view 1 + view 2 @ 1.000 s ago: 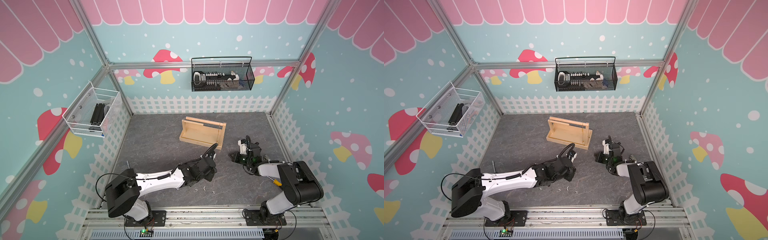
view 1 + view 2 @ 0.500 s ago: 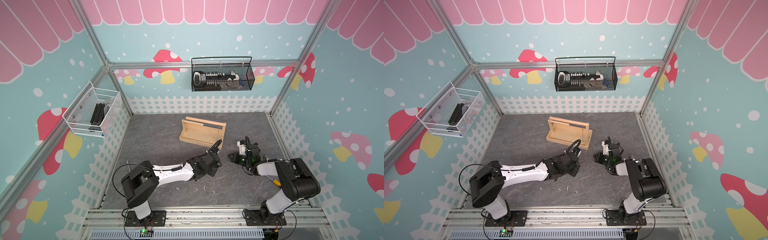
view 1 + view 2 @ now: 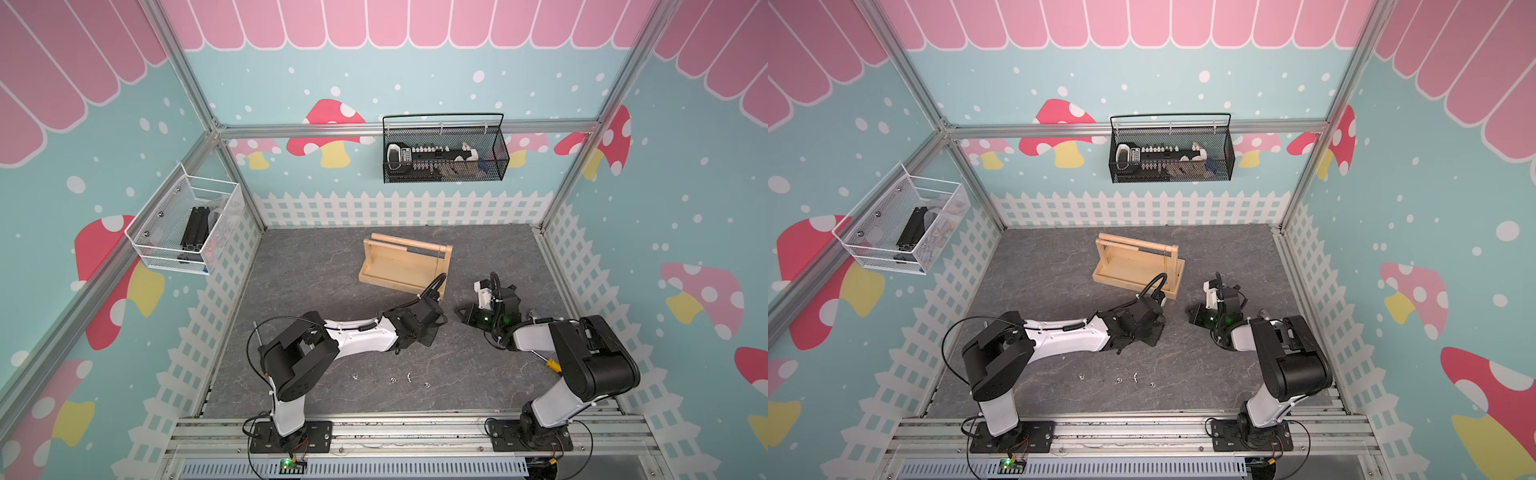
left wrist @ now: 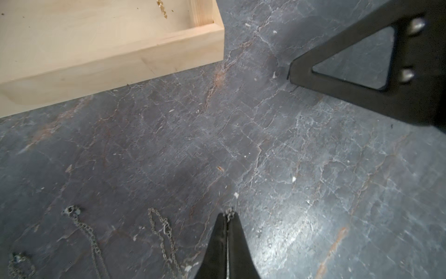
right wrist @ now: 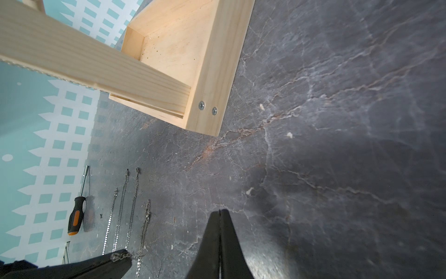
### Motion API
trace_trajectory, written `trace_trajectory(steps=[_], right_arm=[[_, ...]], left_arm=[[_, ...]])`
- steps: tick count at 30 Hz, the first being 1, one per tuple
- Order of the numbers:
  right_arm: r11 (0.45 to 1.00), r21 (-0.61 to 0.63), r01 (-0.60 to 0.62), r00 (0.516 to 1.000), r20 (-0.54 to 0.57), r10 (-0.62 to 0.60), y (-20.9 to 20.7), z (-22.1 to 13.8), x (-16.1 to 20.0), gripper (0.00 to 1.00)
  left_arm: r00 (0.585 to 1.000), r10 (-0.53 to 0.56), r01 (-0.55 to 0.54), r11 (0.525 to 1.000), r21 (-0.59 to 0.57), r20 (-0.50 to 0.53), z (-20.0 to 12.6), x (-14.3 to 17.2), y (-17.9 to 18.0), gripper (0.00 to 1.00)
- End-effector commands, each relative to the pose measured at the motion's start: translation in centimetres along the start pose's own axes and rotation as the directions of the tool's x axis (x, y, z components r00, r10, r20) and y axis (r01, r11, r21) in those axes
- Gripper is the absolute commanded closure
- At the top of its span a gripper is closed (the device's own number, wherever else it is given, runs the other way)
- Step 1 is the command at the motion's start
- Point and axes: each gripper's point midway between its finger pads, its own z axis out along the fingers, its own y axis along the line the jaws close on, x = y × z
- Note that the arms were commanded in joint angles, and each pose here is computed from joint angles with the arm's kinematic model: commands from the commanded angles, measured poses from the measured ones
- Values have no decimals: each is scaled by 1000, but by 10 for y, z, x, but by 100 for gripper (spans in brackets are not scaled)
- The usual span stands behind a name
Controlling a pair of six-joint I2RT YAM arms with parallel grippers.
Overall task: Take the necklace off the jewelry display stand
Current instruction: Place the necklace at the center of the board.
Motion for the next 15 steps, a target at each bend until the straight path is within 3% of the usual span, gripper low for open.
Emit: trace_trajectory(steps=[1,15], right_arm=[[1000,-21,-3,1000,24,4,5,-2,-8,93],[999,-36,-5,1000,24,6,8,-2,-9,93]], left_arm=[[1000,1,-2,1000,11,12,6,-10,-1,100],[1000,-13,13,999,-35,-7,15,-10,12,100]])
